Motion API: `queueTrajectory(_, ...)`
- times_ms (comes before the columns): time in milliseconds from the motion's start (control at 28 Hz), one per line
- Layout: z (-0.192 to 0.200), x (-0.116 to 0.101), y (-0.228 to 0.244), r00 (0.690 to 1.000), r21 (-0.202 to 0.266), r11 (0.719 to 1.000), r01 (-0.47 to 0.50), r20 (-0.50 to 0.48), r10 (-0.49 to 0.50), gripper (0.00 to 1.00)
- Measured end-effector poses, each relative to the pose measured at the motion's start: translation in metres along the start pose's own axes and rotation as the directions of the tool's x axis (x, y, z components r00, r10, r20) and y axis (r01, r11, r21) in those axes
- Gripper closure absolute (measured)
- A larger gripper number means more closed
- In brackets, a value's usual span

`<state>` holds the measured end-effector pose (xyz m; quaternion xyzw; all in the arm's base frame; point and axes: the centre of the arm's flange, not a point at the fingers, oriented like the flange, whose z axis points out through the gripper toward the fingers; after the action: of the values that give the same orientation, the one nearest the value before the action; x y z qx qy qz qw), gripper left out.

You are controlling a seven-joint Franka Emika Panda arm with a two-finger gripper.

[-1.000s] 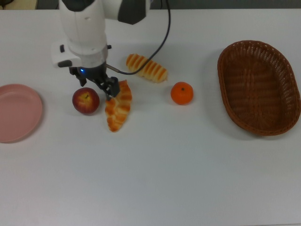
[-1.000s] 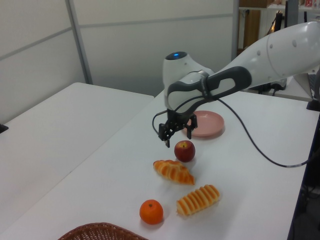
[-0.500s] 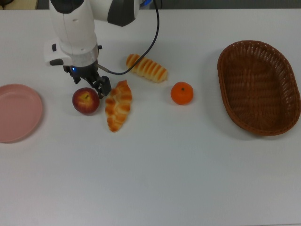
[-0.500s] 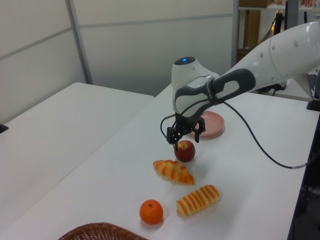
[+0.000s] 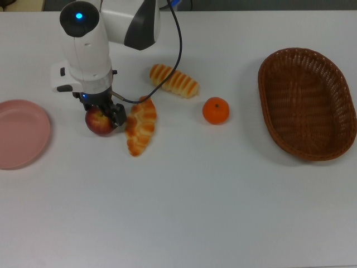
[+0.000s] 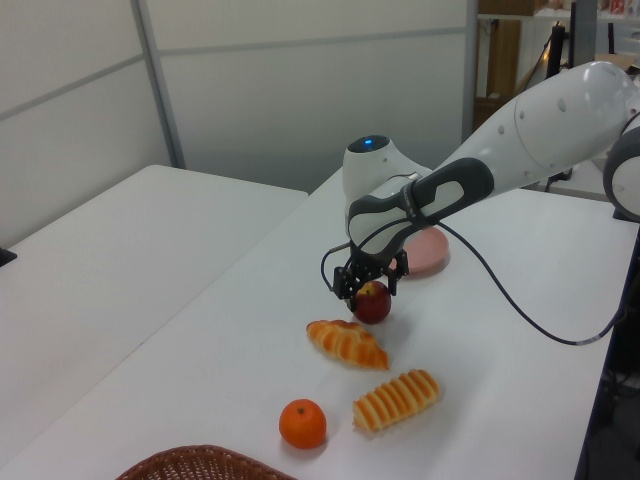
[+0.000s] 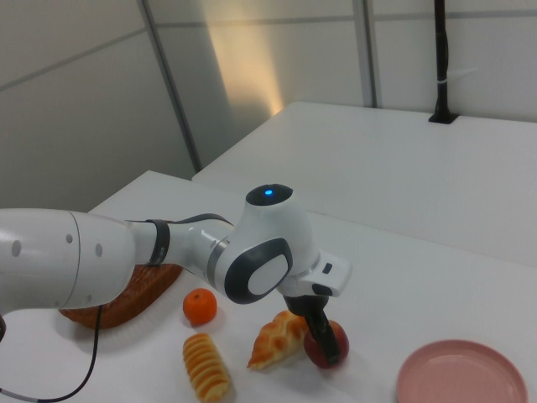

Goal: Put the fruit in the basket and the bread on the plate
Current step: 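Lift the apple, carry it over the wicker basket and release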

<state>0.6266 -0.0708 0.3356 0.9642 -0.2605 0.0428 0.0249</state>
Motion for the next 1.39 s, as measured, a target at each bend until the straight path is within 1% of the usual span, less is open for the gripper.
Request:
queueTrajectory(107, 0.003, 0.001, 0.000, 1.000, -0.006, 1.000, 0.004, 0.000, -0.004, 0.00)
queueTrajectory(214, 0.002, 0.004, 0.001, 1.000, -0.006, 1.000, 0.002, -0.004, -0.002, 0.07)
queueTrajectory(393, 0.000, 0.006, 0.001, 1.000, -0.004, 1.000, 0.003, -0.009, -0.003, 0.07)
queueTrajectory(500, -0.014, 0.010, -0.007, 0.999, 0.010, 1.000, 0.012, -0.031, -0.012, 0.07)
queueTrajectory(571, -0.028, 0.010, -0.017, 0.999, 0.014, 1.000, 0.027, -0.026, -0.027, 0.08)
queueTrajectory(643, -0.050, 0.003, -0.035, 0.998, 0.012, 0.998, 0.059, 0.004, -0.059, 0.08)
queueTrajectory(714, -0.071, -0.009, -0.056, 0.994, 0.010, 0.995, 0.098, 0.038, -0.099, 0.08)
queueTrajectory(750, -0.082, -0.017, -0.070, 0.991, 0.011, 0.992, 0.123, 0.054, -0.124, 0.08)
queueTrajectory(786, -0.097, -0.029, -0.090, 0.985, 0.015, 0.987, 0.160, 0.068, -0.161, 0.08)
queueTrajectory(929, -0.130, -0.073, -0.150, 0.957, 0.043, 0.960, 0.276, 0.077, -0.279, 0.08)
queueTrajectory(964, -0.136, -0.086, -0.165, 0.948, 0.051, 0.951, 0.306, 0.076, -0.310, 0.08)
queueTrajectory(1000, -0.143, -0.105, -0.186, 0.934, 0.063, 0.936, 0.345, 0.075, -0.349, 0.08)
queueTrajectory(1143, -0.155, -0.161, -0.236, 0.898, 0.088, 0.899, 0.428, 0.072, -0.435, 0.08)
queueTrajectory(1179, -0.157, -0.180, -0.251, 0.887, 0.088, 0.888, 0.450, 0.070, -0.457, 0.08)
queueTrajectory(1286, -0.160, -0.215, -0.276, 0.870, 0.073, 0.871, 0.485, 0.062, -0.489, 0.08)
queueTrajectory(1321, -0.160, -0.233, -0.287, 0.862, 0.065, 0.864, 0.500, 0.059, -0.503, 0.08)
queueTrajectory(1393, -0.158, -0.253, -0.300, 0.850, 0.055, 0.852, 0.521, 0.058, -0.523, 0.08)
